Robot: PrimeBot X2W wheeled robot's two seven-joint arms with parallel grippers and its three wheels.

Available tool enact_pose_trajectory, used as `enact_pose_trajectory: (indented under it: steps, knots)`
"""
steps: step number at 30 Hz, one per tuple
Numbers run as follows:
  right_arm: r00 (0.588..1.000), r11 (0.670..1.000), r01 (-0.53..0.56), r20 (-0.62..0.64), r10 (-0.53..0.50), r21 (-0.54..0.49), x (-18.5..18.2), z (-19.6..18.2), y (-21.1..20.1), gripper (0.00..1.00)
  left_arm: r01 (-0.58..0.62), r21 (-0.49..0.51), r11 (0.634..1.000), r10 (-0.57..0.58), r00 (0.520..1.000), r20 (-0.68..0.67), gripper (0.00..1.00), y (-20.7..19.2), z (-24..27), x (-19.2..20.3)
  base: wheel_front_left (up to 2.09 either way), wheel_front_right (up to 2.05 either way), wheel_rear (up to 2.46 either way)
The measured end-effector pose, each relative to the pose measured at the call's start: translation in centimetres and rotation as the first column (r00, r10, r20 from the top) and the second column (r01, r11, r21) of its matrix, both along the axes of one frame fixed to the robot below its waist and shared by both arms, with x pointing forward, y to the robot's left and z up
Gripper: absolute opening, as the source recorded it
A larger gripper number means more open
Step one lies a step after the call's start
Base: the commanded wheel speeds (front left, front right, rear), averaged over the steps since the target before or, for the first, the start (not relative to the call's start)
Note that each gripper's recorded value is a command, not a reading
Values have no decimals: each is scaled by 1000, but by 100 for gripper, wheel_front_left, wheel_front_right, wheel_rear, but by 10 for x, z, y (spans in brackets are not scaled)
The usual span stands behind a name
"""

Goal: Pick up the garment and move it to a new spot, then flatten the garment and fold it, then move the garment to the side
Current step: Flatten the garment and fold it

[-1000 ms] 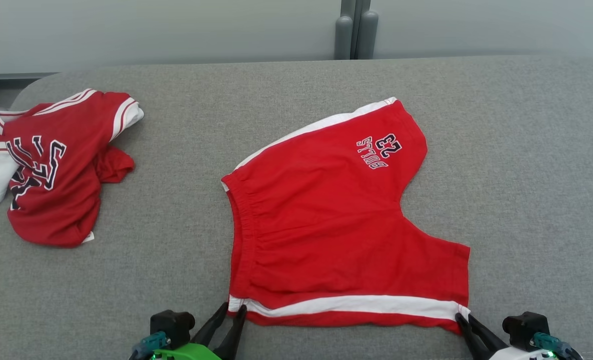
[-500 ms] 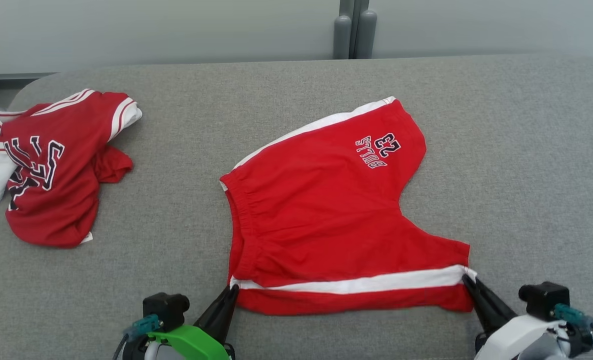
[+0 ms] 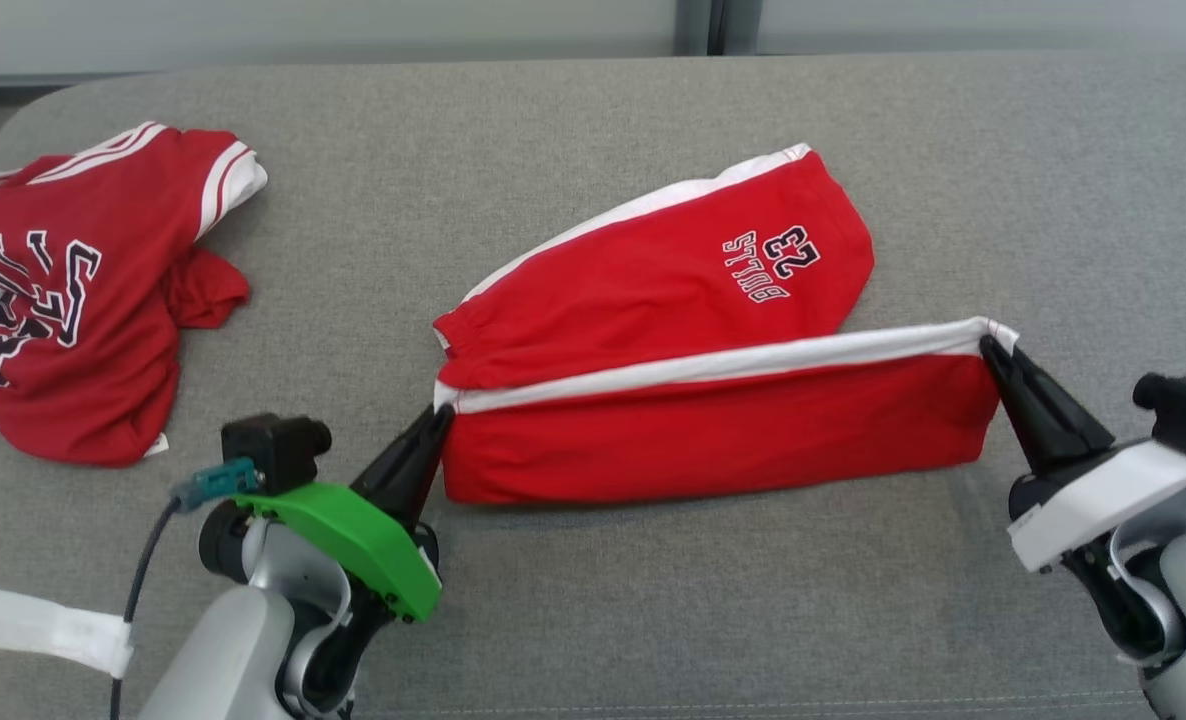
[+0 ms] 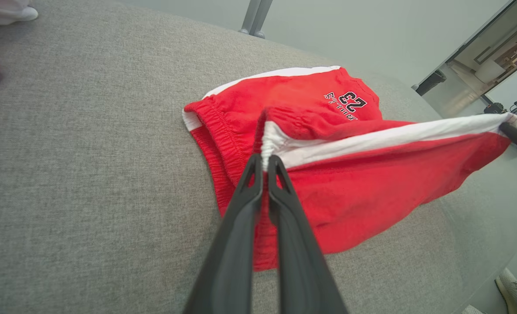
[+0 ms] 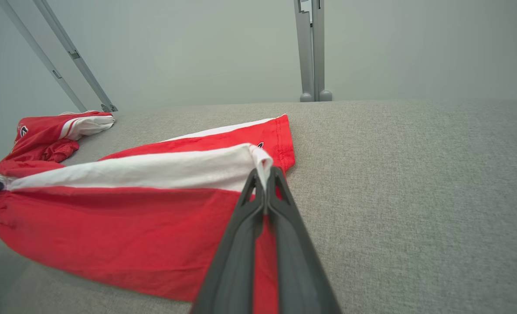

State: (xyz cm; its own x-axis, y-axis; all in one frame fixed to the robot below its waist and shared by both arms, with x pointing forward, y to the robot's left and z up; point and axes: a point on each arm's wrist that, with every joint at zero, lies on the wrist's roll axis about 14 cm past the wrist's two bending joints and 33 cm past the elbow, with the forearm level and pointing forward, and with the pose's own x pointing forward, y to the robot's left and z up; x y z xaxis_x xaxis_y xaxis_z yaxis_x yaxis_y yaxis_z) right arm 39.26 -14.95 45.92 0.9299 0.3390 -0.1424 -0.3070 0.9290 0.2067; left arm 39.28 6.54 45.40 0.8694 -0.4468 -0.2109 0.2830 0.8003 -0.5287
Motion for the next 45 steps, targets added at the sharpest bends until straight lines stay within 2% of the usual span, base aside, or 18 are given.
enact_pose_trajectory:
  steps: [8,13,21,31,45]
  knots:
    - [998,998,-56,-30,55,-34,55,5,4,0,-11,17,1000,13,998,-68,0,7,0,38,0,0,0]
    - [996,995,-86,-42,84,-41,92,6,12,0,-47,-5,999,47,992,-117,0,9,-3,62,0,0,0]
    - [989,988,-136,-66,131,-68,142,-8,27,0,-102,-6,995,99,979,-177,0,19,-17,94,0,0,0]
    - [971,979,-195,-149,185,-54,162,-50,59,0,-163,45,986,169,952,-254,0,41,-50,101,0,0,0]
    - [973,982,-178,-158,166,-61,170,-59,58,0,-154,47,987,161,952,-260,0,35,-54,109,0,0,0]
